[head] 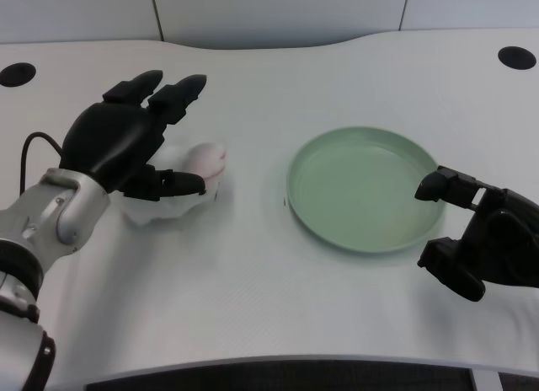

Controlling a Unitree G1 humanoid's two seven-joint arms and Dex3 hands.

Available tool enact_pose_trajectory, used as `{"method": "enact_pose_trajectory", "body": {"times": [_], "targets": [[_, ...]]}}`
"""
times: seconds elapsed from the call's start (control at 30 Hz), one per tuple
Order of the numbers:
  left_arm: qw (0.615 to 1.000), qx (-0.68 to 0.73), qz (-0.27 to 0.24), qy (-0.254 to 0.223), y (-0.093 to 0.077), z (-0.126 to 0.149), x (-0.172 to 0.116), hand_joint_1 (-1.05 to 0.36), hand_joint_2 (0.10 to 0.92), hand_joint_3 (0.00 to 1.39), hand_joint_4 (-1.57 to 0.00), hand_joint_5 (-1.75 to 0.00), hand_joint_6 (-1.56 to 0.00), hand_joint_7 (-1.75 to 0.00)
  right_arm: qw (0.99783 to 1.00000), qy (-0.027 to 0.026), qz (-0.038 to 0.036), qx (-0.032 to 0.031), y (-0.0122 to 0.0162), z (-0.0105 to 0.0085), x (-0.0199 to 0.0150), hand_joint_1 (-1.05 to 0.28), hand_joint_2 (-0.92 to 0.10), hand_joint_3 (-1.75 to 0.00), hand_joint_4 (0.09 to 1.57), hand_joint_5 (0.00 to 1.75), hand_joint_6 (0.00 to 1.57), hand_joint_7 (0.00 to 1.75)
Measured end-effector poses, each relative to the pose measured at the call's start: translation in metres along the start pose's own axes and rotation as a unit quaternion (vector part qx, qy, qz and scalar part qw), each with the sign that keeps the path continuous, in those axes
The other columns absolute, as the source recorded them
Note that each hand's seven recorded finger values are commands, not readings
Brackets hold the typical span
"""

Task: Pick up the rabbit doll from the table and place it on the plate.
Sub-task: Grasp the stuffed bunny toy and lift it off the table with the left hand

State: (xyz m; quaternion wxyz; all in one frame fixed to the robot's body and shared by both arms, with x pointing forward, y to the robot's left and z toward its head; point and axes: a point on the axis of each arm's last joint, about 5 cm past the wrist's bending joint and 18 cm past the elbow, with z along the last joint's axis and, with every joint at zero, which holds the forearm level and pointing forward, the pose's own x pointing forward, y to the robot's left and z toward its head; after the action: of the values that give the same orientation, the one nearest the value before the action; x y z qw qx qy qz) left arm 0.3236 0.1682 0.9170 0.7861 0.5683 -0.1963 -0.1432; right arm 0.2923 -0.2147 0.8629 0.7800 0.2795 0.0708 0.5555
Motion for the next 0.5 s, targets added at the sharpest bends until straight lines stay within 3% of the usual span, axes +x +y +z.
{"method": "enact_pose_trajectory", "body": {"times": [0.13, 0.37, 0.5], "targets": [[0.999, 0.025, -0.033, 0.023, -0.007, -0.001, -0.002, -1.05, 0.921, 0.45, 0.0, 0.0, -0.05, 0.0, 0.99999, -0.0003, 0.0006, -0.0042, 0.0, 0.0005, 0.0, -0.76, -0.92, -0.1, 1.0, 1.67, 0.83, 1.33], [0.994, 0.04, -0.092, 0.054, -0.015, 0.002, -0.002, -1.05, 0.921, 0.45, -0.07, -0.03, -0.07, -0.01, 0.99998, 0.0005, 0.0007, -0.0055, 0.0, 0.0008, 0.0001, -0.78, -0.92, -0.11, 1.0, 1.66, 0.81, 1.32], [0.991, 0.029, -0.111, 0.074, -0.02, 0.006, 0.0, -1.05, 0.921, 0.38, -0.12, -0.05, -0.09, -0.01, 0.99981, 0.0003, 0.0013, -0.0195, 0.0, 0.0024, 0.0004, -0.8, -0.92, -0.14, 1.01, 1.68, 0.83, 1.37]]}}
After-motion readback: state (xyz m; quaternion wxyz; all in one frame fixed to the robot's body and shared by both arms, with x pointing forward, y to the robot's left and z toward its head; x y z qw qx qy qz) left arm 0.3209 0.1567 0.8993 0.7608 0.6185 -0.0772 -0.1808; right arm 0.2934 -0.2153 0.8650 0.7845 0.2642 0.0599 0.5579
